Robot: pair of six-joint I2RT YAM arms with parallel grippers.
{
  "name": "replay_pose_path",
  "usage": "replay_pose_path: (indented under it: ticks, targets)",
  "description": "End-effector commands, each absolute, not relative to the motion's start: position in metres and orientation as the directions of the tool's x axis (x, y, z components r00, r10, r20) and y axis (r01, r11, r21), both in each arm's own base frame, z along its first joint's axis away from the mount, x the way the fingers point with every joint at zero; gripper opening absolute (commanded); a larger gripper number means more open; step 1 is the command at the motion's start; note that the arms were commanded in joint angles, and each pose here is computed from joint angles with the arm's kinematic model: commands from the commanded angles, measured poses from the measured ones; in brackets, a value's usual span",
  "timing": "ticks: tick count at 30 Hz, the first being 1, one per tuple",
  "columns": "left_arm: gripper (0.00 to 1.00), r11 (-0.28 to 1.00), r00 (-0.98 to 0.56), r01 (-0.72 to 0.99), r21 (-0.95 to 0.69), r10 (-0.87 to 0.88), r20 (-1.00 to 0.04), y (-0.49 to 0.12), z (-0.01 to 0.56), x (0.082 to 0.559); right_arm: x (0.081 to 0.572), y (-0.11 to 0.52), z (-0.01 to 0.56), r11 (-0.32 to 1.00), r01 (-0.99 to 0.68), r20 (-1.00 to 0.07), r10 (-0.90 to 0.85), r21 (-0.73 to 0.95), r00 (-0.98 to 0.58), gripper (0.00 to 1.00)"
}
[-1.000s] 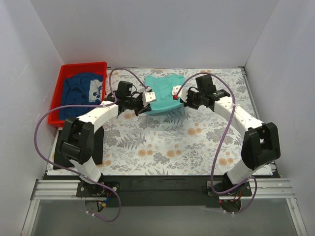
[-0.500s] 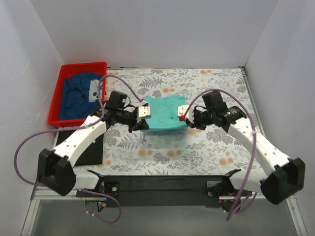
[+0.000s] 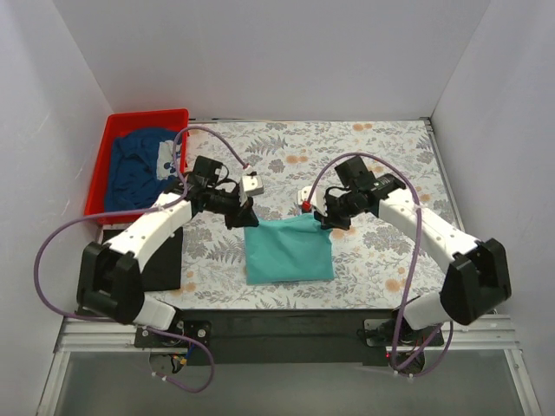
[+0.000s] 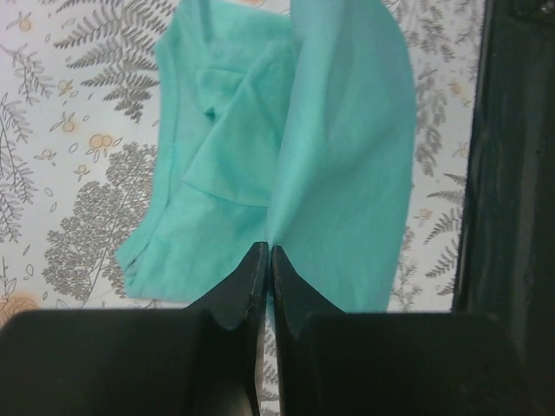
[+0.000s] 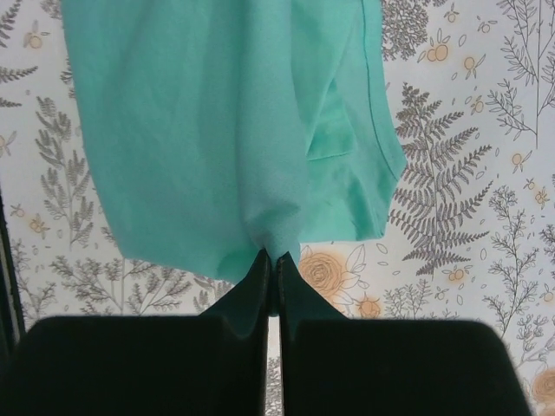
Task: Fold and stack the t-shirts
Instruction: Fold the tshirt
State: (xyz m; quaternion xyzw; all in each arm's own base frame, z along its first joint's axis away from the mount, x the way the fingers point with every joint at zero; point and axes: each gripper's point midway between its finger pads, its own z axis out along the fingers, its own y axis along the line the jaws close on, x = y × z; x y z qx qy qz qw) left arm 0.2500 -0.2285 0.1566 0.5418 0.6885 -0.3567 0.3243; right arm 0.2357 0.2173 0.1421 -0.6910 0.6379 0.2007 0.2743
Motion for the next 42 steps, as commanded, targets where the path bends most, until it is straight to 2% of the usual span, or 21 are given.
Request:
replay_pose_path:
  ticks: [1, 7, 13, 16, 22, 24, 25, 26, 27, 28, 29, 31, 33, 34, 38, 42]
  targets:
    - [0.0, 0.198, -0.171, 0.977, -0.082, 0.491, -0.854, -0.233, 0.164, 0.297, 0.274, 0.221, 0.156, -0.037, -0.982, -0.655, -0.741, -0.184, 0.15, 0.01]
    - [0.0, 0.266, -0.255, 0.956, -0.121, 0.556, -0.791, -0.224, 0.097, 0.347, 0.312, 0.231, 0.115, -0.037, -0.994, -0.643, -0.76, -0.099, 0.092, 0.01]
    - [0.0, 0.292, -0.325, 0.939, -0.18, 0.592, -0.738, -0.219, 0.045, 0.354, 0.315, 0.237, 0.044, 0.017, -0.995, -0.604, -0.794, 0.095, -0.071, 0.01]
    - [0.0, 0.278, -0.333, 0.939, -0.203, 0.582, -0.742, -0.219, 0.045, 0.341, 0.307, 0.234, 0.033, 0.058, -0.989, -0.597, -0.792, 0.135, -0.129, 0.01]
    - [0.0, 0.174, -0.246, 0.969, -0.177, 0.575, -0.78, -0.222, 0.065, 0.279, 0.232, 0.23, 0.045, 0.086, -0.962, -0.605, -0.763, 0.258, -0.23, 0.01]
    - [0.0, 0.15, -0.225, 0.974, -0.17, 0.542, -0.81, -0.226, 0.084, 0.264, 0.215, 0.227, 0.055, 0.098, -0.954, -0.618, -0.742, 0.285, -0.261, 0.12]
    - [0.07, 0.152, -0.233, 0.972, -0.178, 0.541, -0.808, -0.224, 0.083, 0.257, 0.211, 0.226, 0.058, 0.121, -0.945, -0.613, -0.734, 0.304, -0.291, 0.19]
    - [0.14, 0.146, -0.203, 0.978, -0.147, 0.527, -0.825, -0.224, 0.094, 0.254, 0.209, 0.226, 0.069, 0.126, -0.948, -0.627, -0.723, 0.294, -0.29, 0.39]
    - [0.2, 0.147, -0.192, 0.98, -0.135, 0.523, -0.83, -0.223, 0.097, 0.252, 0.208, 0.229, 0.078, 0.125, -0.946, -0.643, -0.706, 0.3, -0.297, 0.52]
    - [0.29, 0.147, -0.182, 0.982, -0.122, 0.522, -0.834, -0.222, 0.1, 0.25, 0.206, 0.23, 0.09, 0.14, -0.94, -0.654, -0.686, 0.311, -0.318, 0.59]
    - [0.33, 0.146, -0.162, 0.984, -0.101, 0.515, -0.842, -0.222, 0.106, 0.251, 0.208, 0.233, 0.099, 0.145, -0.938, -0.669, -0.668, 0.314, -0.327, 0.64]
    - [0.39, 0.136, -0.135, 0.988, -0.077, 0.495, -0.858, -0.225, 0.119, 0.251, 0.219, 0.241, 0.121, 0.168, -0.926, -0.7, -0.612, 0.339, -0.367, 0.64]
    - [0.41, 0.123, -0.115, 0.99, -0.063, 0.483, -0.868, -0.236, 0.128, 0.253, 0.233, 0.247, 0.133, 0.189, -0.91, -0.713, -0.571, 0.369, -0.407, 0.59]
    - [0.42, 0.118, -0.092, 0.992, -0.04, 0.476, -0.875, -0.242, 0.131, 0.258, 0.246, 0.255, 0.133, 0.199, -0.895, -0.705, -0.558, 0.398, -0.438, 0.49]
    - [0.44, 0.098, -0.07, 0.995, -0.025, 0.486, -0.871, -0.272, 0.121, 0.257, 0.272, 0.276, 0.125, 0.235, -0.807, -0.65, -0.493, 0.541, -0.579, 0.24]
    - [0.44, 0.091, -0.047, 0.996, 0.0, 0.507, -0.861, -0.288, 0.104, 0.262, 0.291, 0.293, 0.113, 0.274, -0.726, -0.59, -0.438, 0.631, -0.678, 0.13]
